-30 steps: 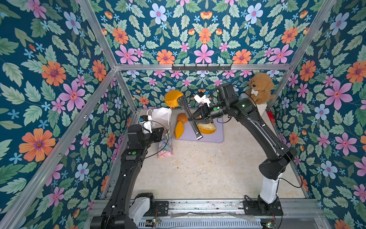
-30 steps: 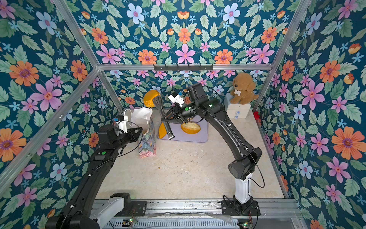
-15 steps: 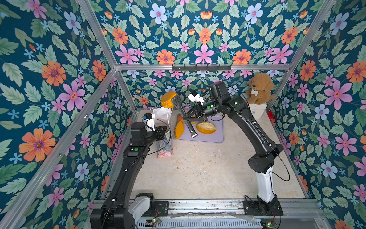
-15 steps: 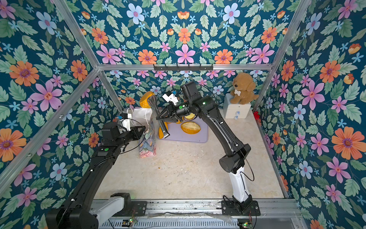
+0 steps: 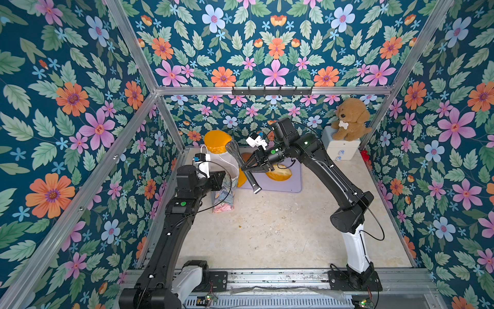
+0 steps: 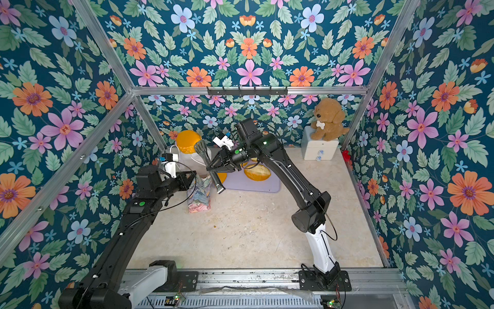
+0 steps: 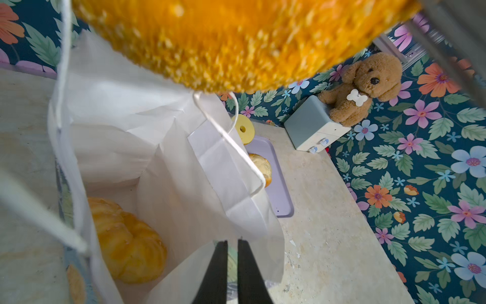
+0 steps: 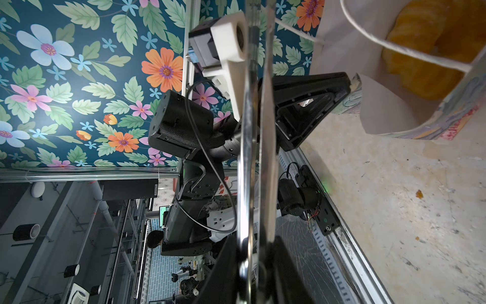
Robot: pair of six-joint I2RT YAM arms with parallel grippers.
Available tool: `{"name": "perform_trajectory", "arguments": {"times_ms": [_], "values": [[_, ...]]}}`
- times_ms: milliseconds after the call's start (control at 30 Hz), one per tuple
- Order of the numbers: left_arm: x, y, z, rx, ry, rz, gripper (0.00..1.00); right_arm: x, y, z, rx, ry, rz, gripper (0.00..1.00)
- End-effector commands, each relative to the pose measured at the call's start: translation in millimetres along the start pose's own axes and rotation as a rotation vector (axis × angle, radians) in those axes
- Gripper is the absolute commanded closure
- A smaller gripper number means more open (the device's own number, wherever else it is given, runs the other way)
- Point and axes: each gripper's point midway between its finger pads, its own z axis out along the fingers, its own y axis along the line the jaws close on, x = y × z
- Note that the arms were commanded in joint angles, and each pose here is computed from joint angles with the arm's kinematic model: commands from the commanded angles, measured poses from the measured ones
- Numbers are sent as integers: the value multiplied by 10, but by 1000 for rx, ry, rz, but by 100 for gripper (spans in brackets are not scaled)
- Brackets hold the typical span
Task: Pack bread into a paper bag
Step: Place the fake bread in the paper bag.
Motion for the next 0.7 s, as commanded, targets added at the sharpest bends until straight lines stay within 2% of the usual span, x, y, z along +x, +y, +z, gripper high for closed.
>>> {"name": "perform_trajectory", "arguments": {"times_ms": [0,667], "values": [[64,74,-19,-38,14,16,85,51,-9,-11,14,3,-32,100],[47,42,-25,-22,8,18,85,-19,470,-240,-23,-76,-101,100]]}}
